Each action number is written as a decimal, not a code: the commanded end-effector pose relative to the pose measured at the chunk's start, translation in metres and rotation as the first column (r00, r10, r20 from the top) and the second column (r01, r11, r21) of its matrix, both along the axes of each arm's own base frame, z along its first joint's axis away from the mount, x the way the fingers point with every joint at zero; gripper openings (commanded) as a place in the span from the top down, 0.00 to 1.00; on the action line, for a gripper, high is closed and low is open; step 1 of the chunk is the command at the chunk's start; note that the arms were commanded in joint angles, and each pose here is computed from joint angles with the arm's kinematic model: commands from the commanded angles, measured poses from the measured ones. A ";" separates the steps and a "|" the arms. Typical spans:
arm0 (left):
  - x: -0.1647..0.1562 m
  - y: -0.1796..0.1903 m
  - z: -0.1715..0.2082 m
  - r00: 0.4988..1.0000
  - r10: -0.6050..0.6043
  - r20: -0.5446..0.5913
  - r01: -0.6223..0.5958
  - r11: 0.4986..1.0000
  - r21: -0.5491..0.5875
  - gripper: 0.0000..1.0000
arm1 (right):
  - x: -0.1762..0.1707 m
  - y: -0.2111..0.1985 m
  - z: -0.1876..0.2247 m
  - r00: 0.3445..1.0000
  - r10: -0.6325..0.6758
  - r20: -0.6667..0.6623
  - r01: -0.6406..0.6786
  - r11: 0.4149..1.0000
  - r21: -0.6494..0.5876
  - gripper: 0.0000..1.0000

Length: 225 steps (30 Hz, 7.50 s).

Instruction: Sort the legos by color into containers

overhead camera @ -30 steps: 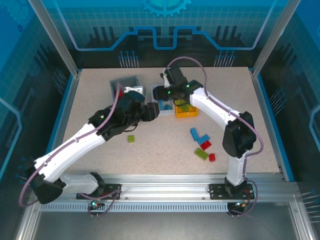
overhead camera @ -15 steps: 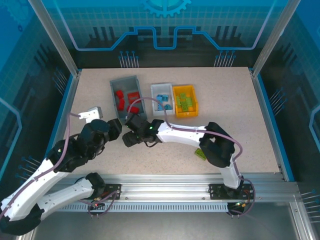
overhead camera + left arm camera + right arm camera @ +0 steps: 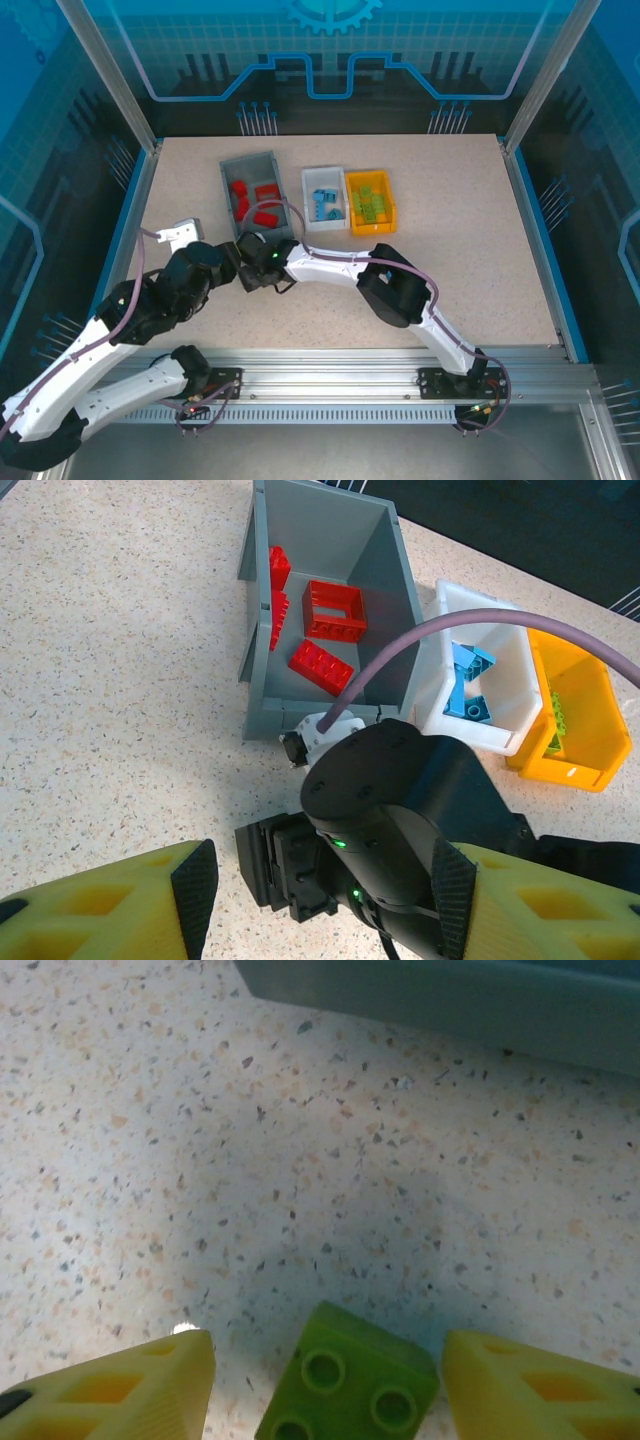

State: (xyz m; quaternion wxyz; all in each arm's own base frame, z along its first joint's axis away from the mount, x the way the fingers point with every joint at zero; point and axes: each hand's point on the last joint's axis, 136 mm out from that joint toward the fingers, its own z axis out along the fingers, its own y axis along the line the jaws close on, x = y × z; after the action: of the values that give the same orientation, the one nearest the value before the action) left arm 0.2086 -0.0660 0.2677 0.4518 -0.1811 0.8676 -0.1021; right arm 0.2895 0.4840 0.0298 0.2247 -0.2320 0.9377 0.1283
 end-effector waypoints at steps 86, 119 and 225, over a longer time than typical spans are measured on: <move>-0.003 -0.364 -0.173 0.167 -0.923 -0.348 0.984 0.176 0.004 0.16 | -0.047 -0.388 0.217 0.853 -0.521 0.036 0.499 0.833 0.239 0.26; 0.126 -0.369 -0.232 0.744 -0.379 -0.551 0.279 0.925 -0.259 0.37 | -0.058 -0.419 0.257 0.760 -0.602 0.246 0.507 0.785 0.355 0.27; -0.028 -0.459 -0.174 0.271 -0.931 -0.245 0.944 0.307 -0.121 0.39 | -0.104 -0.484 0.319 0.490 -0.825 0.281 0.675 0.563 0.476 0.33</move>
State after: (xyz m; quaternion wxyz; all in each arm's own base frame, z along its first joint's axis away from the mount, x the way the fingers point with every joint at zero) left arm 0.1863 -0.5213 0.1037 0.2015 0.3447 0.8632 -0.3089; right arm 0.1850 0.0097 0.3295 0.4820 0.2304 0.8368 0.1194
